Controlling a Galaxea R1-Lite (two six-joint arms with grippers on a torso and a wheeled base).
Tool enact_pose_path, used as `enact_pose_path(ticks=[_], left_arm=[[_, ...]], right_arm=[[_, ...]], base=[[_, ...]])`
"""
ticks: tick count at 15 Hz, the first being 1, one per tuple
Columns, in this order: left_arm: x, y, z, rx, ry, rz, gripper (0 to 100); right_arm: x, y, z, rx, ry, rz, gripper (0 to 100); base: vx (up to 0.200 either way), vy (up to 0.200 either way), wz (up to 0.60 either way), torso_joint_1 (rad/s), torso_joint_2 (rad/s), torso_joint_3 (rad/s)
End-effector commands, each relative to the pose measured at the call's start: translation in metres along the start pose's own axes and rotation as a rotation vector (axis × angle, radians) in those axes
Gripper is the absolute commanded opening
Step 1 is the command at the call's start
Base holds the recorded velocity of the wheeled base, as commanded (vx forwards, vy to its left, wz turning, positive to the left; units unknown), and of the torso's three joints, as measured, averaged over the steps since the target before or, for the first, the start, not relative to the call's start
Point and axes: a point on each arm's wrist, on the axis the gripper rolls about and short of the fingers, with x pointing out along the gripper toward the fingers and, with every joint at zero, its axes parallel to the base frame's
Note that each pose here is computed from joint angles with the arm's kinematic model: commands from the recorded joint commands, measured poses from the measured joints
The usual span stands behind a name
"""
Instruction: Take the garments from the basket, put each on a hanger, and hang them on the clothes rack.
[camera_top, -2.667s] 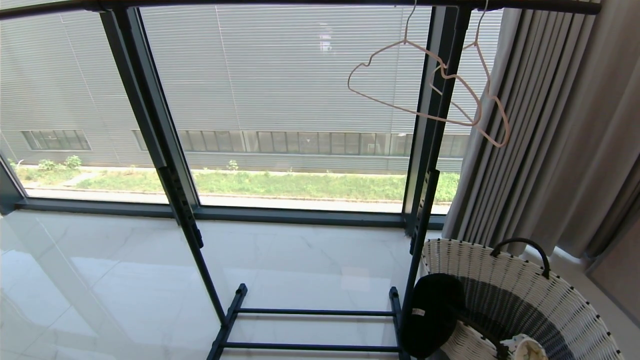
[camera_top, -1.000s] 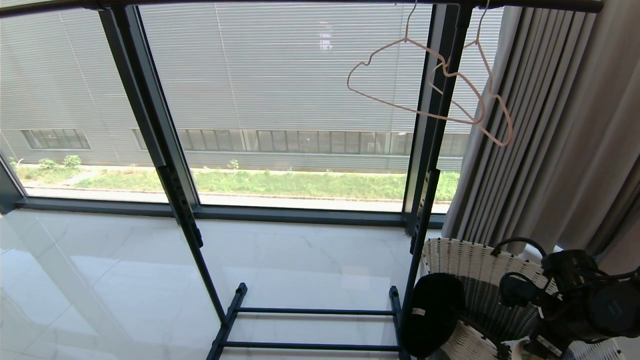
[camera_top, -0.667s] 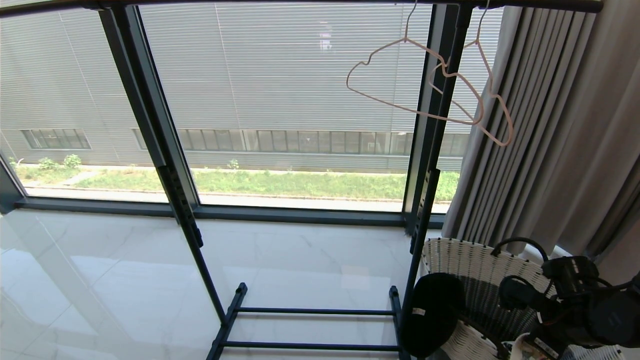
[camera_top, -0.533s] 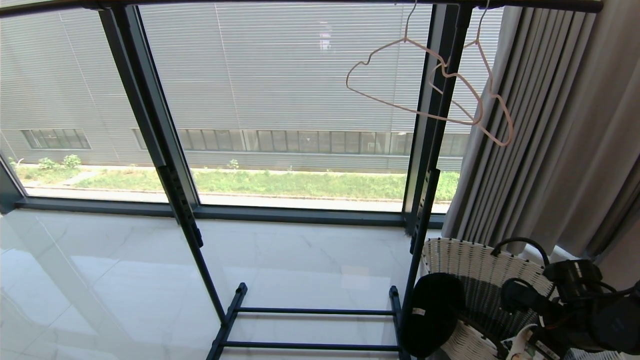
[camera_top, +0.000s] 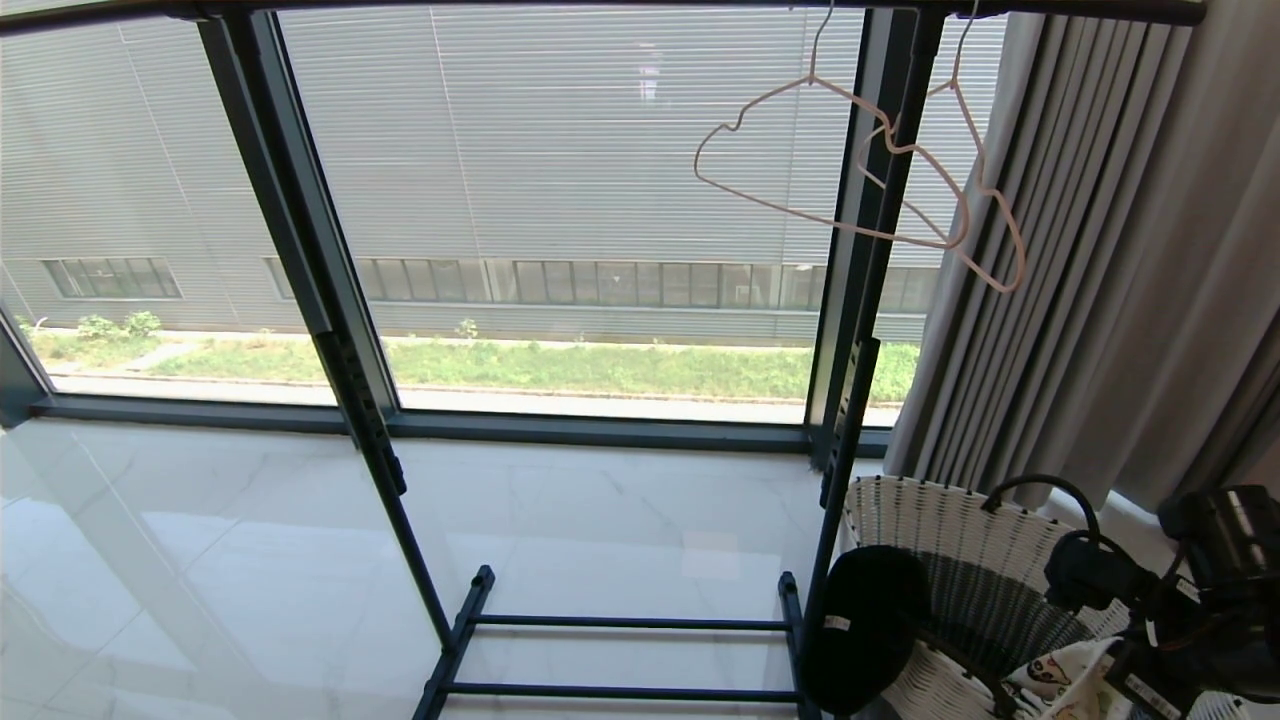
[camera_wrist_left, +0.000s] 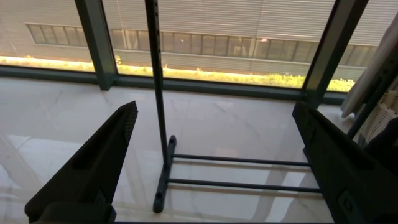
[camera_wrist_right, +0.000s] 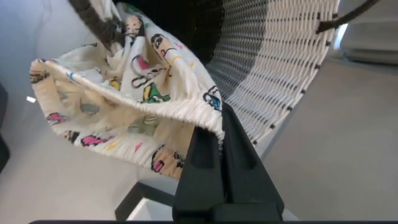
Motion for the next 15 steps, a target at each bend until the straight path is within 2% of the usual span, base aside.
enact_pose_path(ticks=[1, 4, 7, 14, 15], left_arm=[[0.0, 0.0, 0.0, -0.002, 0.002, 0.0, 100], [0.0, 0.0, 0.0, 0.004, 0.002, -0.001, 100], [0.0, 0.0, 0.0, 0.004, 0.002, -0.001, 100], [0.0, 0.0, 0.0, 0.002, 0.002, -0.001, 100], [0.0, 0.0, 0.0, 0.002, 0.002, -0.001, 100]], right_arm=[[-0.085, -0.017, 0.013, 0.053, -0.166, -0.099, 0], [-0.133, -0.016, 0.02, 0.051, -0.258, -0.093, 0], [-0.16, -0.016, 0.023, 0.024, -0.331, -0.104, 0], [-0.173, -0.011, 0.038, -0.039, -0.416, -0.081, 0], [-0.174, -0.01, 0.04, -0.048, -0.425, -0.075, 0]], base=[[0.0, 0.0, 0.0, 0.0, 0.0, 0.0], [0.0, 0.0, 0.0, 0.0, 0.0, 0.0], [-0.2, 0.0, 0.0, 0.002, 0.0, 0.004], [-0.2, 0.0, 0.0, 0.0, 0.0, 0.003], [0.0, 0.0, 0.0, 0.0, 0.0, 0.0]])
